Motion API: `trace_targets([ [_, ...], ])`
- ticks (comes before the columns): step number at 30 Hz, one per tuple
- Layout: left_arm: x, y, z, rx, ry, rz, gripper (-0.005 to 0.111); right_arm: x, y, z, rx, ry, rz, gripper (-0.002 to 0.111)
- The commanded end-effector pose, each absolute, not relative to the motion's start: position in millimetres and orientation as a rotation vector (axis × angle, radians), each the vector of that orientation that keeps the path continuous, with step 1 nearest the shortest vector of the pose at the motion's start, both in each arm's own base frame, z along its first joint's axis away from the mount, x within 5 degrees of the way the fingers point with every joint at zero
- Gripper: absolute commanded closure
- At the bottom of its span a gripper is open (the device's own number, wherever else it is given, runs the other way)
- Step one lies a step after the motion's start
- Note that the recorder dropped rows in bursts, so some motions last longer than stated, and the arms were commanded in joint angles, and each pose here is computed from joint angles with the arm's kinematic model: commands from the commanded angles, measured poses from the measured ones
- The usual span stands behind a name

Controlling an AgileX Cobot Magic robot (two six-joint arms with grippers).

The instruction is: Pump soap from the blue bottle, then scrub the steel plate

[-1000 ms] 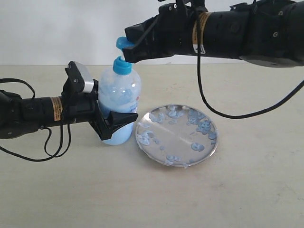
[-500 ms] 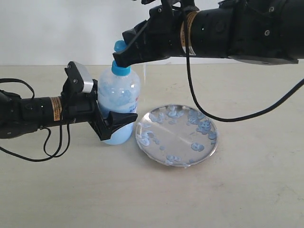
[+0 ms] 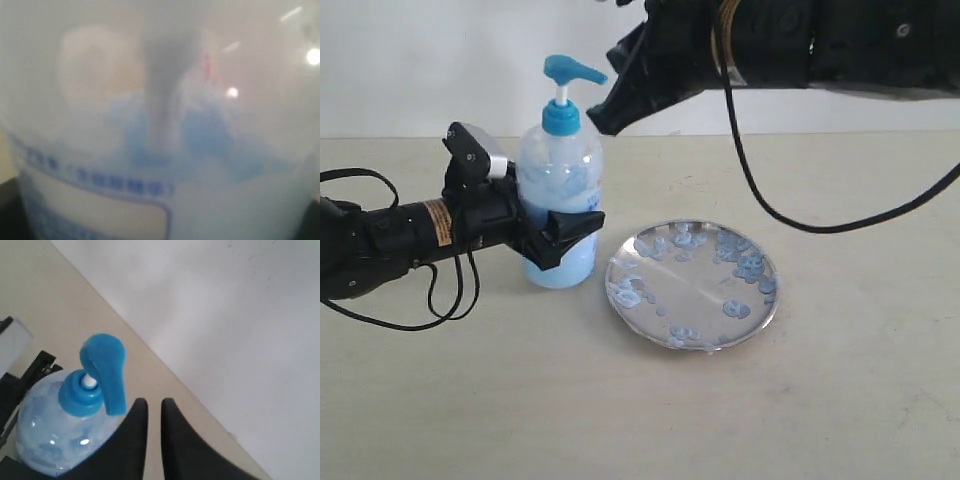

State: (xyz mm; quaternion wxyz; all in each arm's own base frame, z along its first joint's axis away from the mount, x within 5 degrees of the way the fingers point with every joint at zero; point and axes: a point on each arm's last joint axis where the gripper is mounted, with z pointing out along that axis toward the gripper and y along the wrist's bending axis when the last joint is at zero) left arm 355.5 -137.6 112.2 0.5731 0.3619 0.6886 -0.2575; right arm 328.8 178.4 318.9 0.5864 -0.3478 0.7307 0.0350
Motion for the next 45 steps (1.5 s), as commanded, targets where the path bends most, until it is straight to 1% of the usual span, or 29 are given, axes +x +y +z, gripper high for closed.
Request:
trace_targets([
  [1, 363, -136, 128, 0.648, 1.461, -0.670, 0.102, 301, 158, 377, -0.696, 1.598, 0.047, 0.108],
  [3, 363, -136, 119, 0.630, 1.492, -0.691, 0.102, 281, 140, 397, -0.566, 1.611, 0.055, 0.108],
  [5, 359, -135, 109, 0.631, 1.527, -0.703, 0.102, 258, 124, 408, -0.515, 1.594, 0.038, 0.108],
  [7, 355, -134, 102, 0.627, 1.556, -0.708, 0.102, 228, 107, 412, -0.499, 1.562, 0.034, 0.108],
  [9, 350, -133, 97, 0.643, 1.567, -0.693, 0.102, 200, 91, 406, -0.481, 1.546, 0.044, 0.108],
  [12, 347, -132, 95, 0.656, 1.573, -0.685, 0.102, 154, 66, 381, -0.416, 1.550, 0.100, 0.108],
  [16, 345, -134, 94, 0.685, 1.570, -0.697, 0.102, 105, 40, 327, -0.307, 1.573, 0.223, 0.108],
  [20, 345, -134, 94, 0.683, 1.571, -0.696, 0.101, 78, 22, 283, -0.176, 1.589, 0.299, 0.108],
  [22, 344, -134, 94, 0.694, 1.569, -0.700, 0.093, 72, 17, 272, -0.103, 1.587, 0.348, 0.108],
  [23, 344, -135, 94, 0.706, 1.567, -0.705, 0.086, 70, 16, 269, -0.083, 1.586, 0.361, 0.108],
  [25, 343, -135, 94, 0.715, 1.565, -0.709, 0.067, 69, 14, 267, -0.067, 1.584, 0.354, 0.108],
  [26, 343, -135, 94, 0.715, 1.565, -0.709, 0.053, 69, 13, 267, -0.060, 1.589, 0.347, 0.108],
  [29, 344, -134, 94, 0.691, 1.569, -0.699, 0.005, 70, 12, 266, -0.051, 1.599, 0.332, 0.108],
  [30, 346, -133, 94, 0.670, 1.574, -0.694, -0.003, 70, 12, 266, -0.051, 1.599, 0.332, 0.108],
  [36, 346, -133, 95, 0.657, 1.576, -0.692, -0.003, 70, 12, 266, -0.048, 1.600, 0.329, 0.108],
  [39, 345, -133, 101, 0.694, 1.550, -0.695, -0.003, 70, 10, 265, -0.037, 1.607, 0.316, 0.108],
  [42, 343, -131, 118, 0.760, 1.494, -0.698, -0.003, 70, 9, 264, -0.029, 1.612, 0.308, 0.108],
  [45, 340, -124, 144, 0.772, 1.432, -0.667, -0.003, 70, 9, 264, -0.028, 1.613, 0.306, 0.108],
])
